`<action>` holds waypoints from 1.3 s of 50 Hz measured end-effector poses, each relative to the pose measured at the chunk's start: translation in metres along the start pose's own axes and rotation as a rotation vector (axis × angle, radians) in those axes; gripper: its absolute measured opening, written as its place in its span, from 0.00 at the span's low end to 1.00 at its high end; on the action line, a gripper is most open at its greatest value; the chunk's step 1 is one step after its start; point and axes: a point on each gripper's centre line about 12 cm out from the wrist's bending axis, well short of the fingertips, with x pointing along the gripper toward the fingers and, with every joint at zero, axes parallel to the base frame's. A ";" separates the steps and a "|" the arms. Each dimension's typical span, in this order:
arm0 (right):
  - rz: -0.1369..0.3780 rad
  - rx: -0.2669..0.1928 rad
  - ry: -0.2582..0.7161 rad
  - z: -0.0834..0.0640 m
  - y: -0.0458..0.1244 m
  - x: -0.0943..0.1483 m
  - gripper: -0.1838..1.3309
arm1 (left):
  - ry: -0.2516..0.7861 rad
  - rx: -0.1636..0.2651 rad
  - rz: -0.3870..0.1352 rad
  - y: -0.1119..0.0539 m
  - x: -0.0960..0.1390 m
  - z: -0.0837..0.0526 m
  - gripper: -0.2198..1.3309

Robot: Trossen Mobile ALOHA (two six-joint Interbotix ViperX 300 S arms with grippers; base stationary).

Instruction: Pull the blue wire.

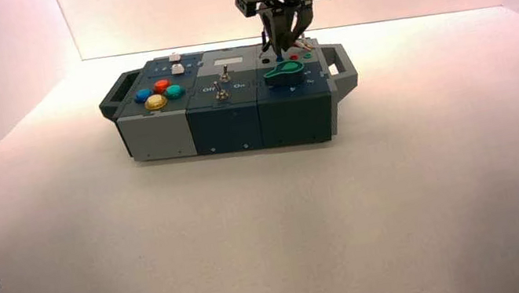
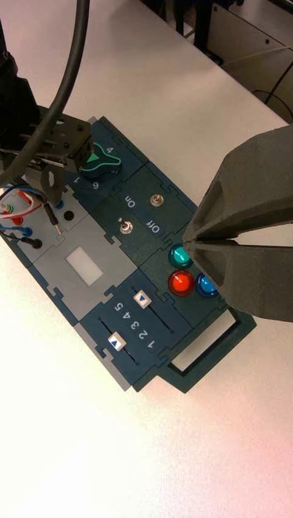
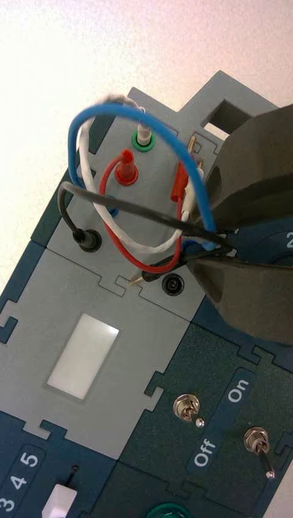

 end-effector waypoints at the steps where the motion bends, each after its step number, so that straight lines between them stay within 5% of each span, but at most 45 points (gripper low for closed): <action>1: 0.001 0.001 0.000 0.000 0.000 0.000 0.34 | 0.000 0.000 0.000 0.000 0.000 0.000 0.04; 9: 0.001 -0.002 0.006 -0.001 0.000 0.001 0.13 | 0.000 0.000 0.000 0.000 0.000 0.000 0.04; 52: -0.006 -0.024 0.039 0.000 0.000 -0.004 0.13 | 0.000 0.000 0.000 0.000 0.000 0.000 0.04; 65: -0.005 -0.024 -0.005 0.008 -0.002 -0.030 0.13 | -0.001 0.002 0.000 -0.001 0.000 0.000 0.04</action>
